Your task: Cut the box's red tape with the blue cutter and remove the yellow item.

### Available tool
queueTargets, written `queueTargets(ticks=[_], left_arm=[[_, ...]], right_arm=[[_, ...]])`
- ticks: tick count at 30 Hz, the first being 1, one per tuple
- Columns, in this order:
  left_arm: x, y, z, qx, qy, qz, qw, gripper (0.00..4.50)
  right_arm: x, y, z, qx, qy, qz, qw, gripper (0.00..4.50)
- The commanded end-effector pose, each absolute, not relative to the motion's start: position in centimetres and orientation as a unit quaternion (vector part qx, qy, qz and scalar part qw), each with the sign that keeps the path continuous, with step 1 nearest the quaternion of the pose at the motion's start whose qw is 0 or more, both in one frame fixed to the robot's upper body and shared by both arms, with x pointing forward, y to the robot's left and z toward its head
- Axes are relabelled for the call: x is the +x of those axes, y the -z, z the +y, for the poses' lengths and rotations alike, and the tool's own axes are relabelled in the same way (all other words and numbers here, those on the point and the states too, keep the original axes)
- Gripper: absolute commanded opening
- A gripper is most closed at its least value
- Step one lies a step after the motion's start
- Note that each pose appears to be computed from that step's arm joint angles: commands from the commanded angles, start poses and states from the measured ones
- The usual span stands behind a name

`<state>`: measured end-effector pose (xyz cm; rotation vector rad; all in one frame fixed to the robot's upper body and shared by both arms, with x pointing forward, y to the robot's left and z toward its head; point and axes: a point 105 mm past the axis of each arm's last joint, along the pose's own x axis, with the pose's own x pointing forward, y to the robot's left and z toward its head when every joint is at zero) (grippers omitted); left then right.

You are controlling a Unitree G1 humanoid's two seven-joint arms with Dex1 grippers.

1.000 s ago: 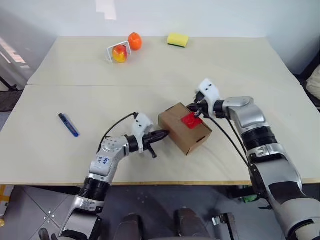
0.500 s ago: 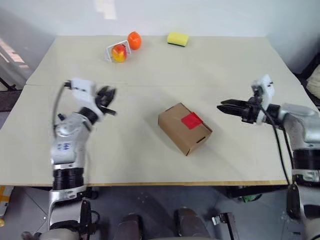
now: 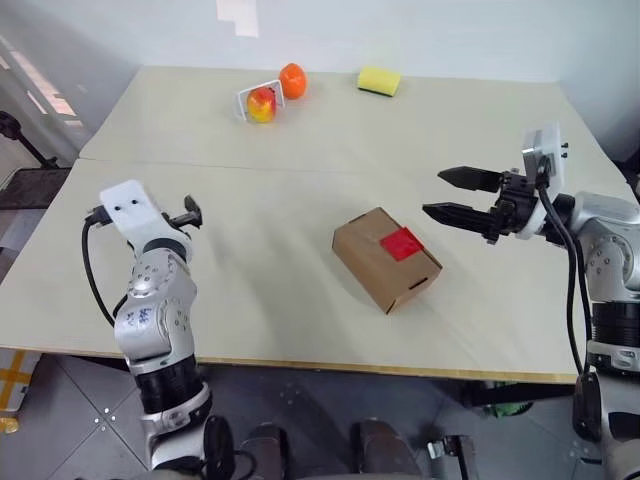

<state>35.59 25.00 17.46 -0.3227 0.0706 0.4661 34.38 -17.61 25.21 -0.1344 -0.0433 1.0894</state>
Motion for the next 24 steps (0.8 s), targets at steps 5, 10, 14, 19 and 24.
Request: queueTargets(ticks=[5, 10, 14, 19, 24], left_arm=[[35.8, -15.2, 26.7, -0.174, -0.278, 0.104, 0.939, 4.48], [36.3, -13.7, 26.7, -0.171, -0.278, 0.163, 0.931, 4.48], [35.9, -12.5, 26.3, -0.156, -0.272, 0.211, 0.926, 4.48], [35.0, -11.6, 26.9, -0.166, -0.303, 0.239, 0.908, 4.30], [35.1, -10.9, 26.5, -0.171, -0.290, 0.262, 0.904, 3.07]], right_arm=[[33.5, -27.4, -14.8, -0.094, -0.577, -0.057, 0.810, 4.50], [33.5, -28.1, -13.8, -0.106, -0.593, -0.065, 0.795, 4.50], [33.2, -28.5, -13.4, -0.112, -0.607, -0.065, 0.784, 4.50], [32.6, -28.5, -13.2, -0.117, -0.628, -0.053, 0.768, 4.50], [32.8, -28.1, -13.6, -0.123, -0.628, -0.044, 0.768, 4.50]])
